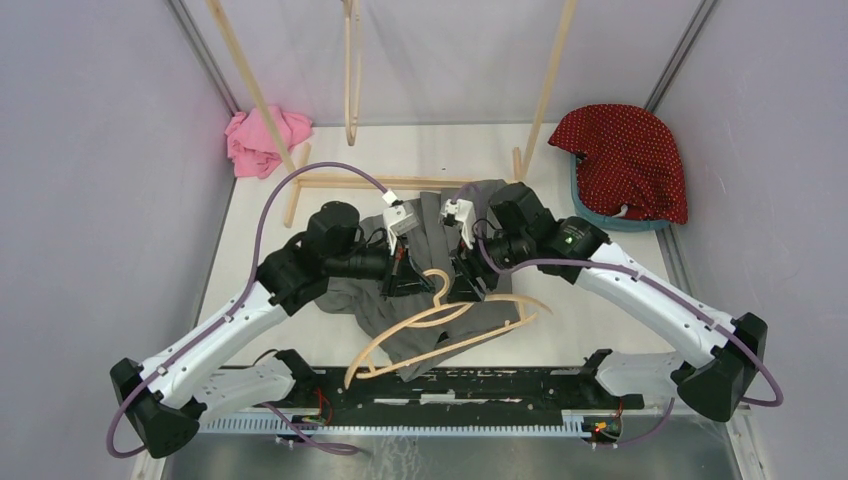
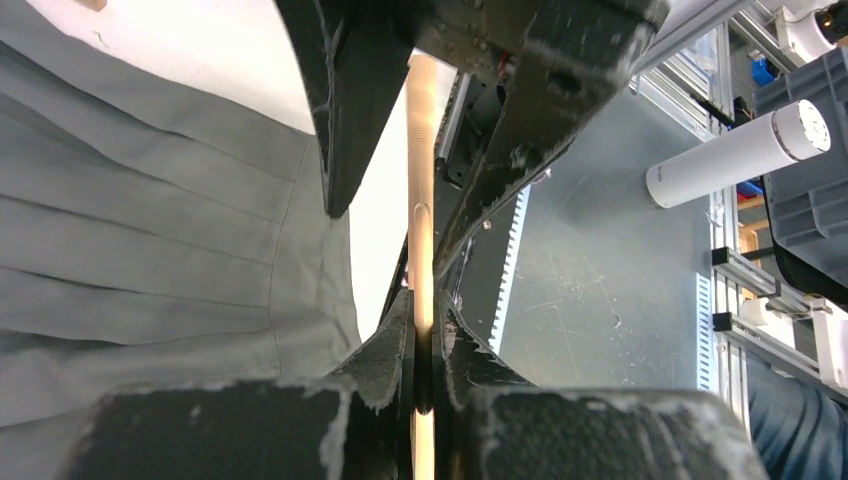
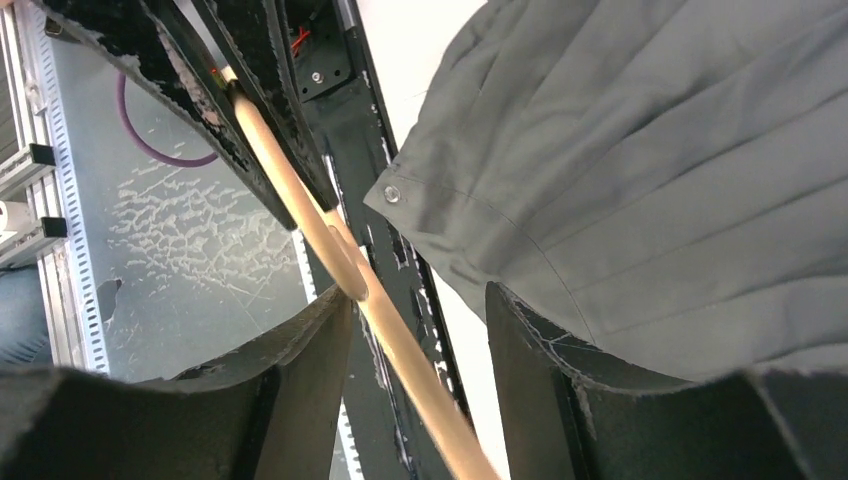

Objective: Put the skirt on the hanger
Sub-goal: Hang the skirt on the hanger.

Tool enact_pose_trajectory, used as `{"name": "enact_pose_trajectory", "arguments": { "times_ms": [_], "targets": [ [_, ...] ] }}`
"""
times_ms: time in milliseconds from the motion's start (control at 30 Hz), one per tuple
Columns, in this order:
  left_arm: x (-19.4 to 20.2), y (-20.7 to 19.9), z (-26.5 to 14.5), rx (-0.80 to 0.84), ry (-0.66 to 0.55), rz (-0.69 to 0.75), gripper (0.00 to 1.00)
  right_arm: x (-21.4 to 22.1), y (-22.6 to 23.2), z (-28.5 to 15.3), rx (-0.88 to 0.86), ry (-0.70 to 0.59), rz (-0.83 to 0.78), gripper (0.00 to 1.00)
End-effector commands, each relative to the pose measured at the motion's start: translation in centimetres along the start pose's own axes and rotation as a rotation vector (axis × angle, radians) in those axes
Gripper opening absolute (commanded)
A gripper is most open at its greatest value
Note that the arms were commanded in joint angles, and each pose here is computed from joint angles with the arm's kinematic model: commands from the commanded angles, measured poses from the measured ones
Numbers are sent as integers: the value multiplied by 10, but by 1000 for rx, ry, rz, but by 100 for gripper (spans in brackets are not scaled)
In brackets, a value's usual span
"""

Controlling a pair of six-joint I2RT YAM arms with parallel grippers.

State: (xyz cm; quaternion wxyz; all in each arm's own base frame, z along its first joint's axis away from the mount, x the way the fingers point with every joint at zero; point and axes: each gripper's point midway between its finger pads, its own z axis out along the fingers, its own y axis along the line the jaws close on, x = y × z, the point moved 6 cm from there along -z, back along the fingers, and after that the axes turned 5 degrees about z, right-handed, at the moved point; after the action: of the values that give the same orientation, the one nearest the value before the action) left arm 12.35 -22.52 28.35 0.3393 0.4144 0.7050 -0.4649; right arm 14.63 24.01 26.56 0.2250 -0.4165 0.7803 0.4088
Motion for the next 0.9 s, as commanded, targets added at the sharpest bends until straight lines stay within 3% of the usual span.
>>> {"name": "enact_pose_trajectory", "arguments": {
  "times_ms": [0, 433, 500, 667, 867],
  "targets": [
    [-28, -17, -7, 85, -96, 95, 4, -9, 7, 10, -50, -39, -80, 58],
    [-34, -10, -3, 40, -117, 99, 4, 17, 25, 35, -151, 61, -91, 54],
    [-35, -9, -3, 26, -123, 96, 4, 19, 26, 38, -150, 65, -90, 46],
    [-33, 10, -1, -126, -114, 59, 13, 14, 30, 42, -181, 38, -76, 10],
    [-44, 30, -21, -410, -153, 27, 42, 16, 23, 48, -113, 62, -11, 1]
  ]
}}
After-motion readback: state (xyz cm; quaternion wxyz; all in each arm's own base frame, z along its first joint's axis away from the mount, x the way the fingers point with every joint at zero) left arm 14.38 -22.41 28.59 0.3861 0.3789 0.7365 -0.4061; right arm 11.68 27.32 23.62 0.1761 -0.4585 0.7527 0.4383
